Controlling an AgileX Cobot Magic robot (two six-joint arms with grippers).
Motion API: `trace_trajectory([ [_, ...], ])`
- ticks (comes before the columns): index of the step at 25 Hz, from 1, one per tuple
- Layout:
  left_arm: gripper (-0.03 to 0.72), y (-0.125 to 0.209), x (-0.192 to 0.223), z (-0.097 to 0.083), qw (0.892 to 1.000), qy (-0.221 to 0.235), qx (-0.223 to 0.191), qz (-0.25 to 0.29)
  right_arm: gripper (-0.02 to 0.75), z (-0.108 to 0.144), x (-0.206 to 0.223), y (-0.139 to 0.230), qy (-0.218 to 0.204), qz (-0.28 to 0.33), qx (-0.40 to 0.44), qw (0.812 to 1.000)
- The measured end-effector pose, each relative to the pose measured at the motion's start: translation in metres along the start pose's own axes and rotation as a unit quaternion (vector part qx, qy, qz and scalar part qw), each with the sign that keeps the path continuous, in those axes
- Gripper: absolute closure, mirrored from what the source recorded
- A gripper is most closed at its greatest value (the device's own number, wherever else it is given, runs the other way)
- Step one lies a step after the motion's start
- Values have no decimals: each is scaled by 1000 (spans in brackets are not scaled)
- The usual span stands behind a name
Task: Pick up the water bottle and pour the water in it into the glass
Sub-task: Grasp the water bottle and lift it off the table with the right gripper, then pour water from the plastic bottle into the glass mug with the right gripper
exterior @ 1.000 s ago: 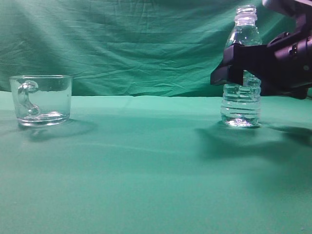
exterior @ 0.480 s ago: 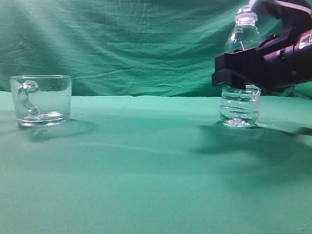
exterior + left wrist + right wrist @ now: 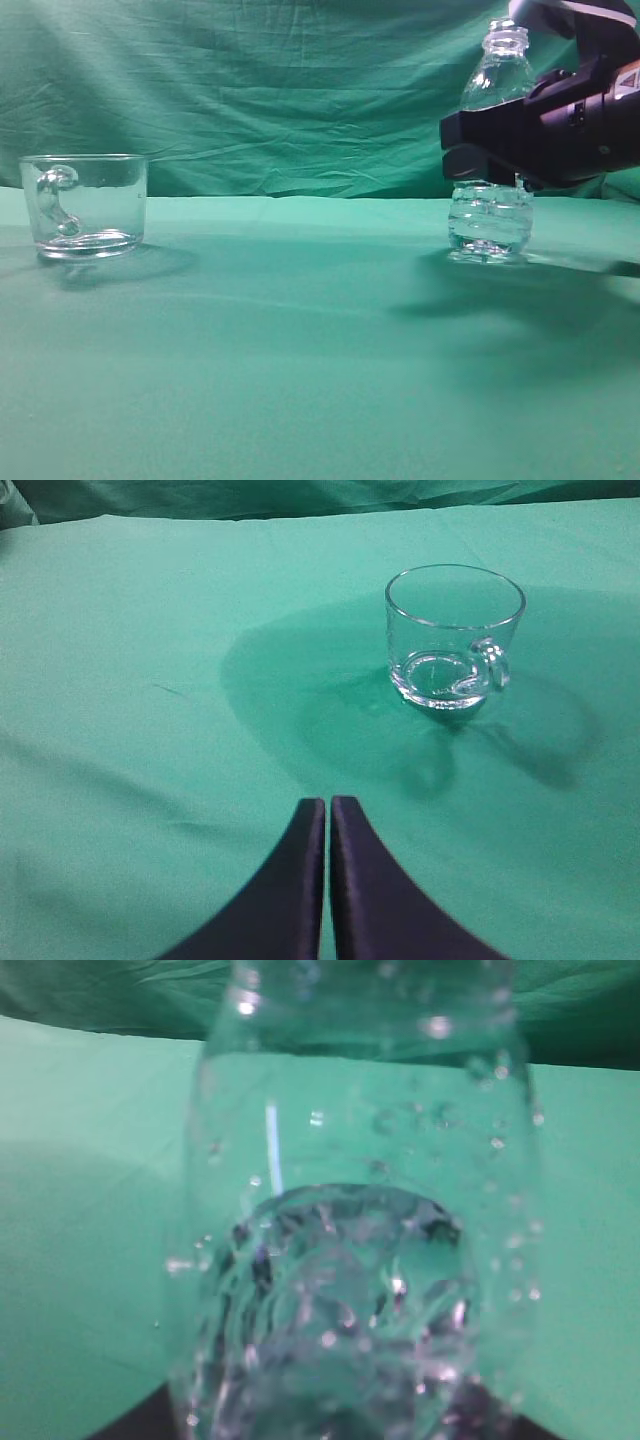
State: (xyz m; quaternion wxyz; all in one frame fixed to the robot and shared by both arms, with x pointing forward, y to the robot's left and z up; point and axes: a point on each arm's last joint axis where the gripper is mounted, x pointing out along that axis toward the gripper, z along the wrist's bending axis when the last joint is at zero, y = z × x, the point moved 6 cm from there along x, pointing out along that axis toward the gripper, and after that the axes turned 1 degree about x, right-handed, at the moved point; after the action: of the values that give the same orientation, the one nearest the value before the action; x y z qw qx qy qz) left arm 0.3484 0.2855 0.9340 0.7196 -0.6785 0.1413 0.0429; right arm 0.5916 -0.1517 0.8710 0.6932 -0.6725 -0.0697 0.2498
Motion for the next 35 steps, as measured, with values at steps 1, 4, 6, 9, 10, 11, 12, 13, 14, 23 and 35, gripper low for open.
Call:
trace_trajectory([
  [1,688,0,0,0,1000,0,0,0,464,2,-1,-3,-6,1,-5,1000],
  [4,688,0,0,0,1000,0,0,0,464,16,-5,-30,-37,11,-41,998],
  [6,688,0,0,0,1000,0,0,0,504,23,-3,-48,-42,38,-66,996],
  [9,688,0,0,0,1000,0,0,0,489,36,-1,-77,-42,75,-102,991],
  [10,688,0,0,0,1000,0,0,0,489,40,0,-81,-40,95,-113,988],
  [11,688,0,0,0,1000,0,0,0,489,43,3,-88,-37,110,-124,985],
  [12,688,0,0,0,1000,0,0,0,489,46,6,-92,-36,123,-136,982],
  [13,688,0,0,0,1000,0,0,0,489,51,8,-99,-36,137,-151,978],
  [14,688,0,0,0,1000,0,0,0,489,57,10,-105,-37,149,-169,974],
  [23,688,0,0,0,1000,0,0,0,489,97,45,-120,-52,215,-316,923],
  [35,688,0,0,0,1000,0,0,0,489,159,122,-89,-91,227,-451,858],
])
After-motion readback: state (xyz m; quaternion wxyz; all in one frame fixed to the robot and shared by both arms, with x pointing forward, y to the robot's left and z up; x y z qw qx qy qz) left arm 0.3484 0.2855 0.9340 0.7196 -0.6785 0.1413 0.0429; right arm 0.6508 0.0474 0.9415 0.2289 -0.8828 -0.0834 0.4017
